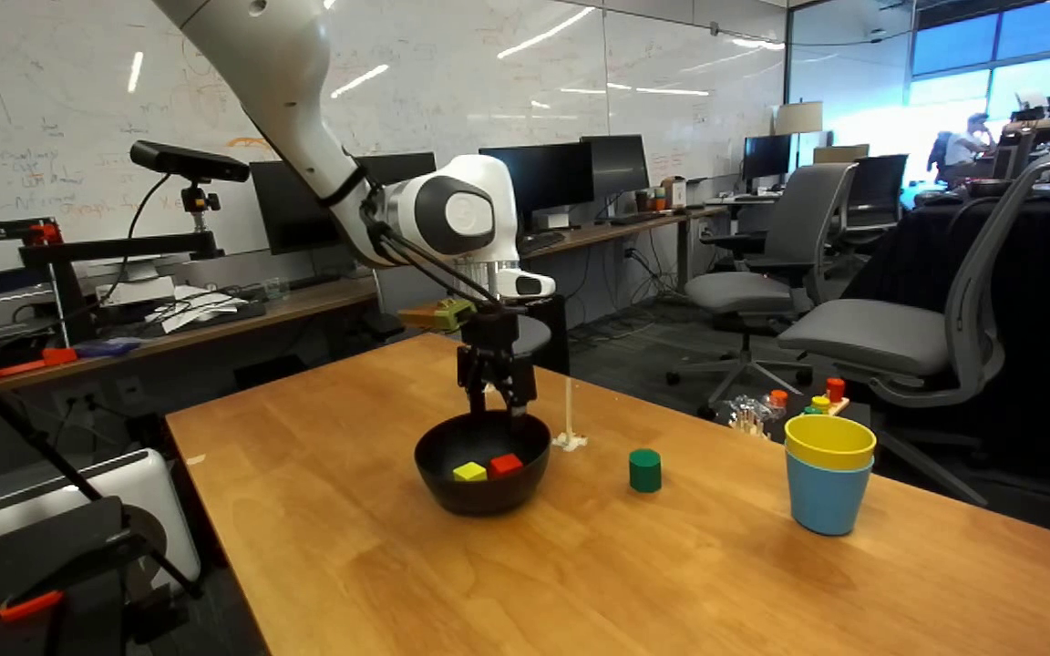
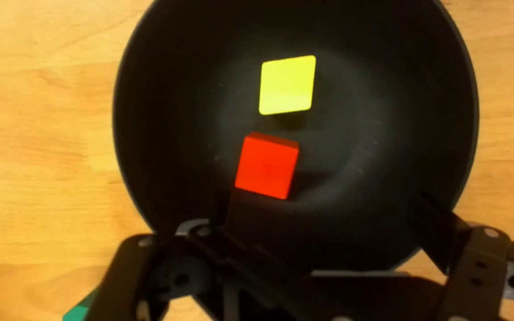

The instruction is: Put the blocks into the bowl

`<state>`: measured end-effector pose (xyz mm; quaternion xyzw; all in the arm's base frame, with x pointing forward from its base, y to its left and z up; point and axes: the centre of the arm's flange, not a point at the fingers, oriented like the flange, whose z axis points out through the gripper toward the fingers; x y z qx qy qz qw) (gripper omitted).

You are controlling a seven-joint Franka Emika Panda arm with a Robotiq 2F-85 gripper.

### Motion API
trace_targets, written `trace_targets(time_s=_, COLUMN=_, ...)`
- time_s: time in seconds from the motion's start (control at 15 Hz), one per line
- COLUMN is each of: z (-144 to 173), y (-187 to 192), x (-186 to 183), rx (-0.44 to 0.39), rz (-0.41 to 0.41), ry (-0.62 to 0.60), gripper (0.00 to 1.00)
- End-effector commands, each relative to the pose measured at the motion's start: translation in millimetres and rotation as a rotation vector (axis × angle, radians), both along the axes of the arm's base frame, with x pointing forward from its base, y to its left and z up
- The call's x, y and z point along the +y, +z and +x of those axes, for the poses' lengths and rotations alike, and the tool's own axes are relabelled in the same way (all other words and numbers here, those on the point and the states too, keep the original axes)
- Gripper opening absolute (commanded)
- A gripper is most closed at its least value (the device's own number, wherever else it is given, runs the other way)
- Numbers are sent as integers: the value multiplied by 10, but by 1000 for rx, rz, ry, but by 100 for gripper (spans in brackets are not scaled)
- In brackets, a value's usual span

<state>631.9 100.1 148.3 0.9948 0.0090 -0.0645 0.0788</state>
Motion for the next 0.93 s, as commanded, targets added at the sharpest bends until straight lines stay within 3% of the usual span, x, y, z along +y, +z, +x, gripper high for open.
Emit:
trace_targets(time_s=0.0, z=154, y=405, x=65, rx=-64, rz=72, ry=-28, gripper=100)
trace_targets(time_s=0.53, z=660, y=754, x=-184, rx=-250, rz=76, ry=-183, gripper=100)
trace_targets(time_s=0.87, z=941, y=708, x=-494, rx=-399, rz=41, ry=-388, gripper=100)
